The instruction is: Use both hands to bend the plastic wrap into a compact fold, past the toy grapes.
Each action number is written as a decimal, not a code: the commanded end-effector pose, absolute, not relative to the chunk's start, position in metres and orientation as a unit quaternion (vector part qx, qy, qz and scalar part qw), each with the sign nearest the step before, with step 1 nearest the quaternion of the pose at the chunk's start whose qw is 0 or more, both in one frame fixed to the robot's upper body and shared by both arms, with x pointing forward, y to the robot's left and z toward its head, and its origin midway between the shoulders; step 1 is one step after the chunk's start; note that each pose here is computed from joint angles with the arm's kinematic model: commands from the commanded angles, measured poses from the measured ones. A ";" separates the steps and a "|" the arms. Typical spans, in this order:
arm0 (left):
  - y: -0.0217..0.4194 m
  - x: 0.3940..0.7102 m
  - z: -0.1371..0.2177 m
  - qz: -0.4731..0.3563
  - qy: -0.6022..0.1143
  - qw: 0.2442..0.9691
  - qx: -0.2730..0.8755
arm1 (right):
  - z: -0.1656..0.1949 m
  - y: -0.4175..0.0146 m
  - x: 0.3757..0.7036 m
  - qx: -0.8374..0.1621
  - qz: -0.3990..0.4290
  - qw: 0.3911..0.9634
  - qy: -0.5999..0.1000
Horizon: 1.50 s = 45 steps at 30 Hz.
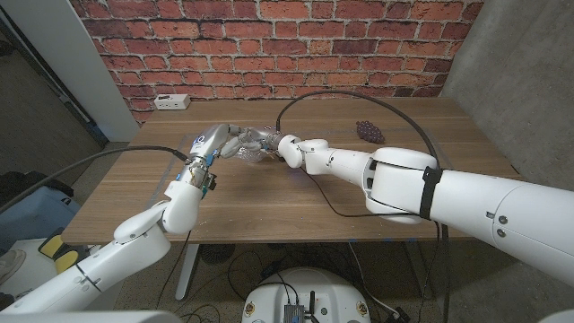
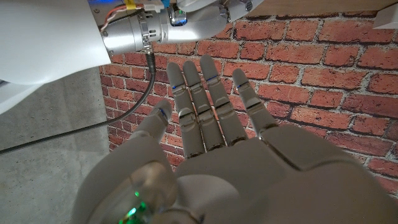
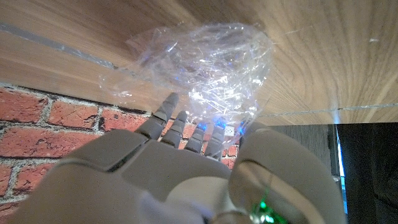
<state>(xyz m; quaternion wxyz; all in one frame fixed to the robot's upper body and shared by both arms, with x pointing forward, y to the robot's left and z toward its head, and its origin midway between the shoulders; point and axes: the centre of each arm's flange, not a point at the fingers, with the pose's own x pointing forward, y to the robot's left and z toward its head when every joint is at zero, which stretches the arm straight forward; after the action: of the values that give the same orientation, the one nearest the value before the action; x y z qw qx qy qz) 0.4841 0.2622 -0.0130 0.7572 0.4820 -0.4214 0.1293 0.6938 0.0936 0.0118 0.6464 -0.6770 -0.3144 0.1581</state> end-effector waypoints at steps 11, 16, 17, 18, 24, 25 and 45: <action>0.260 0.482 -0.011 0.129 -0.426 0.754 0.483 | -0.018 0.086 0.705 -0.730 0.165 0.630 -0.208; 0.260 0.483 -0.010 0.127 -0.428 0.754 0.482 | -0.022 0.085 0.706 -0.744 0.160 0.619 -0.193; 0.260 0.483 -0.010 0.126 -0.428 0.754 0.483 | -0.023 0.086 0.705 -0.747 0.159 0.616 -0.192; 0.260 0.483 -0.010 0.126 -0.429 0.753 0.482 | -0.024 0.086 0.705 -0.750 0.159 0.614 -0.191; 0.260 0.483 -0.009 0.125 -0.429 0.754 0.482 | -0.025 0.086 0.706 -0.758 0.156 0.606 -0.182; 0.260 0.483 -0.009 0.125 -0.429 0.754 0.482 | -0.024 0.085 0.706 -0.758 0.156 0.608 -0.180; 0.258 0.488 -0.007 0.120 -0.425 0.756 0.483 | 0.004 0.073 0.702 -0.703 0.161 0.617 -0.316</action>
<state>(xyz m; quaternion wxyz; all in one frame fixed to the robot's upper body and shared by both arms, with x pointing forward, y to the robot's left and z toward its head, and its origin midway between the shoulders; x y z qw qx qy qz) 0.4847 0.2597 -0.0071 0.7537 0.4833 -0.4277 0.1241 0.7074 0.0791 -0.0100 0.6204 -0.7336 -0.2270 0.1593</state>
